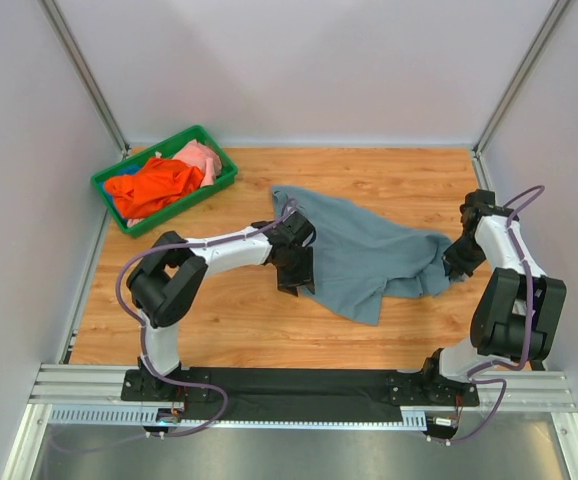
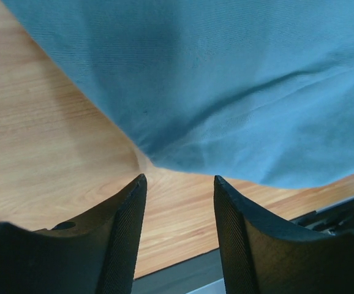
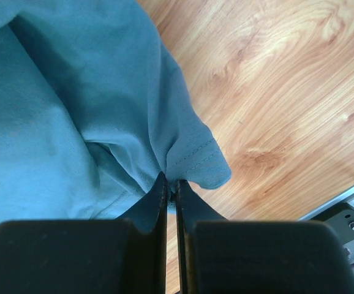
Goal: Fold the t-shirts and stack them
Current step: Flatten the tshirt out
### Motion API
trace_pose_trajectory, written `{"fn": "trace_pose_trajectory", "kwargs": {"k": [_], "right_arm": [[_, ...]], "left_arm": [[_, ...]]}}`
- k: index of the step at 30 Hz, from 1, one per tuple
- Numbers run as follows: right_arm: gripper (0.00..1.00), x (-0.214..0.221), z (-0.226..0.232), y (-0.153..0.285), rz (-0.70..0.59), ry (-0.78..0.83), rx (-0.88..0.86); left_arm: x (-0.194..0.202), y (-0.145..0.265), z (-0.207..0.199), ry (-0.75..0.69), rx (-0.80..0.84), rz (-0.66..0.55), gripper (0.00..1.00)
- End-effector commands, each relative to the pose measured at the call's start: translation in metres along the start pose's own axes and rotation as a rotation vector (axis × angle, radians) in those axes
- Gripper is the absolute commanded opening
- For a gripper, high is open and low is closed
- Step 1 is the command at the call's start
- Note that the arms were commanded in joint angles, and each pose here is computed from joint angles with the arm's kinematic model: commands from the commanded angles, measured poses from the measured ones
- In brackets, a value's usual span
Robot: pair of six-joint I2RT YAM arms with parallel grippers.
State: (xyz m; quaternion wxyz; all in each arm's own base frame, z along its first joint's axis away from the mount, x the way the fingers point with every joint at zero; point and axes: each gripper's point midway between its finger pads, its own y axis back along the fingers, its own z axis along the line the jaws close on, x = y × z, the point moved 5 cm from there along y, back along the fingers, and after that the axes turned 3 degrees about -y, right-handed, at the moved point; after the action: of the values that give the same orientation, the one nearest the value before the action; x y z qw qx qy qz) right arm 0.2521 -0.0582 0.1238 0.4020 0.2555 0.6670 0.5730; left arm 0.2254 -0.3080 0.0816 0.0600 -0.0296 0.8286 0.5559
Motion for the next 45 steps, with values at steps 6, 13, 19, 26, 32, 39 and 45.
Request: {"fn": "trace_pose_trajectory", "kwargs": {"k": [6,13,19,26,32,39,45], "right_arm": [[0.00,0.002,0.001,0.014,-0.034,0.007,-0.057],[0.00,-0.008,-0.017,0.044,-0.078,0.043,0.040],[0.00,-0.006,-0.024,0.062,-0.101,0.061,0.018],[0.00,-0.007,-0.030,0.069,-0.132,0.055,0.028],[0.00,-0.041,-0.018,0.076,-0.200,0.088,0.079],[0.00,-0.038,-0.027,0.099,-0.183,0.156,0.094],[0.00,-0.037,-0.034,0.095,-0.227,0.143,0.108]], "left_arm": [[-0.010,-0.009,-0.013,0.013,-0.076,-0.033,0.13],[-0.046,0.114,-0.003,-0.075,-0.189,-0.209,0.00],[-0.050,0.180,0.022,-0.063,-0.215,-0.235,0.00],[-0.038,0.184,0.054,-0.049,-0.252,-0.154,0.00],[-0.064,0.196,0.079,-0.016,-0.285,-0.151,0.00],[-0.045,0.238,0.066,0.002,-0.208,-0.153,0.00],[-0.011,0.256,0.072,0.036,-0.180,-0.138,0.00]]}}
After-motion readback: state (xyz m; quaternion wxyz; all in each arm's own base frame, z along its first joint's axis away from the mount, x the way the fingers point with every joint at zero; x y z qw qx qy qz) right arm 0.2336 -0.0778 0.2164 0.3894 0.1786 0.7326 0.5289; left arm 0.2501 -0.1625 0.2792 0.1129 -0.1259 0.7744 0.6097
